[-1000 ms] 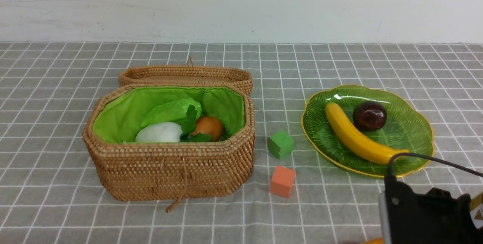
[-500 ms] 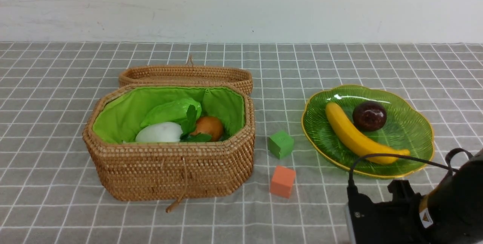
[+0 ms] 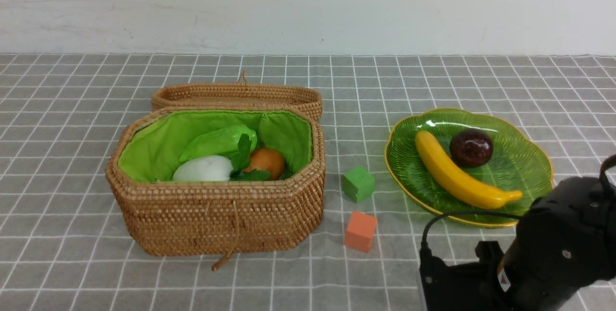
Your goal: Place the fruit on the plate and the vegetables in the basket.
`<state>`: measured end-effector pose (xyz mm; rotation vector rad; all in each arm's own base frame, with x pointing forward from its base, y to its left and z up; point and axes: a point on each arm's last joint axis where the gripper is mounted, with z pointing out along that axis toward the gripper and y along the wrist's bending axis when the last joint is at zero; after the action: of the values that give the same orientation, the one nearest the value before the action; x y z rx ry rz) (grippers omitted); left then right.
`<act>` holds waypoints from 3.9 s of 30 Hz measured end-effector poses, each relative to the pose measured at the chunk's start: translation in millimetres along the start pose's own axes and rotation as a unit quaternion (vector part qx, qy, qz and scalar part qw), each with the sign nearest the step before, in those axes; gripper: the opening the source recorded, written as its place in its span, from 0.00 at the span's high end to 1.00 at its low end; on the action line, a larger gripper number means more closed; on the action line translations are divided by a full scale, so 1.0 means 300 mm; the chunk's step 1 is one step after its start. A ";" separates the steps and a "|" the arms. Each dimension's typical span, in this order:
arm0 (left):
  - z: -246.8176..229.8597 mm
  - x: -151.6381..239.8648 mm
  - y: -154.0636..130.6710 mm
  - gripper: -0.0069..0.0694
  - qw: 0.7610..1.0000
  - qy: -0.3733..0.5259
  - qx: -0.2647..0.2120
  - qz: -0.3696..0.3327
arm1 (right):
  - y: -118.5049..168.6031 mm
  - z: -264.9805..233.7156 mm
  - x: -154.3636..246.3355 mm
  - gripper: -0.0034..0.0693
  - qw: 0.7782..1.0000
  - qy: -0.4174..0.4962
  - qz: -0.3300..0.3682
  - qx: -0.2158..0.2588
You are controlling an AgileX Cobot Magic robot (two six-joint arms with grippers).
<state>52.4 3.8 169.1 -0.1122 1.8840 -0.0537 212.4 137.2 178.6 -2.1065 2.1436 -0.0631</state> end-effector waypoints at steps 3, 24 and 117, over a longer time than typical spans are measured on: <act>0.000 0.000 0.000 0.60 1.000 0.000 0.000 0.000 | -0.041 -0.050 -0.025 0.14 1.000 0.000 0.020 0.004; 0.000 0.000 0.000 0.60 1.000 0.000 0.000 0.000 | -0.457 -0.162 0.085 0.14 0.841 -0.227 0.445 0.209; 0.000 0.000 0.000 0.60 1.000 0.000 0.000 0.000 | 0.523 -0.080 0.449 0.94 0.621 -0.381 0.569 0.381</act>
<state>52.4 3.8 169.1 -0.1122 1.8840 -0.0537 51.9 4.6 173.8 -0.0266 1.8759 0.0482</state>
